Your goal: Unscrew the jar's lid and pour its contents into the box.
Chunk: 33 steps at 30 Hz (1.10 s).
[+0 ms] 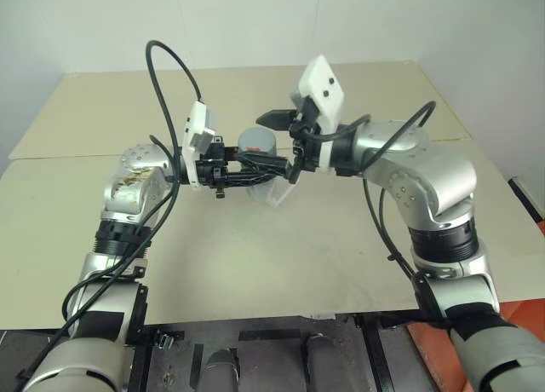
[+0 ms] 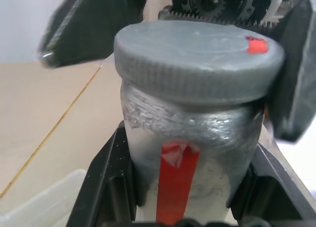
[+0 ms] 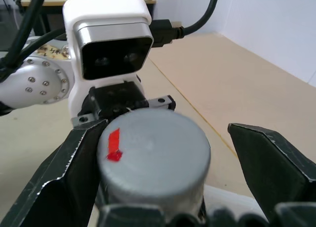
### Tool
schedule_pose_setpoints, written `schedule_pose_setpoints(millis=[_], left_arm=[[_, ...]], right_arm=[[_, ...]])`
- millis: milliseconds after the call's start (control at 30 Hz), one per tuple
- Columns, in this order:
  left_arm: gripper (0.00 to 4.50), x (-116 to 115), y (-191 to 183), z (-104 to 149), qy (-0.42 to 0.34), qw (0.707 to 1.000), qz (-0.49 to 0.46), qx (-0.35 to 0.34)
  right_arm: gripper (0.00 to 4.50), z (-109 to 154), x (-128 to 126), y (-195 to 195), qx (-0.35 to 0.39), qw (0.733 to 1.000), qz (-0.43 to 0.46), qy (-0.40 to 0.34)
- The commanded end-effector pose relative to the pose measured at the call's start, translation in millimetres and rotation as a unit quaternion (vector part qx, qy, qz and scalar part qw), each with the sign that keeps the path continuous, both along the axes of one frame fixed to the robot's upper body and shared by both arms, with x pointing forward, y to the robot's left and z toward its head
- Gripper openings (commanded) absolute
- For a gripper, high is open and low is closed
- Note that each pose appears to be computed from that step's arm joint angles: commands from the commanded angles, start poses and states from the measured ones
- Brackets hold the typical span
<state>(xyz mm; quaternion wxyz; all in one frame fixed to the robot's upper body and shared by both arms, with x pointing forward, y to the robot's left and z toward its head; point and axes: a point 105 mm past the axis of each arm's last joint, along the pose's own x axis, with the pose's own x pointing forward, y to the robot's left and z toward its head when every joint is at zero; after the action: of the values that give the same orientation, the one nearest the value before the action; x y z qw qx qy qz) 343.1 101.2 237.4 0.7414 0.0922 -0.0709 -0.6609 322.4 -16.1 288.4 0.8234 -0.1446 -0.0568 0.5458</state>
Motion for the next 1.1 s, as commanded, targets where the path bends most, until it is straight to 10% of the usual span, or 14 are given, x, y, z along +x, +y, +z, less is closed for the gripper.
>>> schedule_pose_setpoints(millis=[33, 1100], left_arm=[[1.91, -9, 11, 8, -0.015, 1.000, -0.012, 0.002], [1.91, -2, -13, 12, -0.005, 0.999, -0.030, -0.018]], right_arm=[[4.44, 26, 6, -31, 0.040, 0.997, -0.041, -0.042], [4.44, 25, -13, 13, 0.052, 0.998, -0.014, -0.041]])
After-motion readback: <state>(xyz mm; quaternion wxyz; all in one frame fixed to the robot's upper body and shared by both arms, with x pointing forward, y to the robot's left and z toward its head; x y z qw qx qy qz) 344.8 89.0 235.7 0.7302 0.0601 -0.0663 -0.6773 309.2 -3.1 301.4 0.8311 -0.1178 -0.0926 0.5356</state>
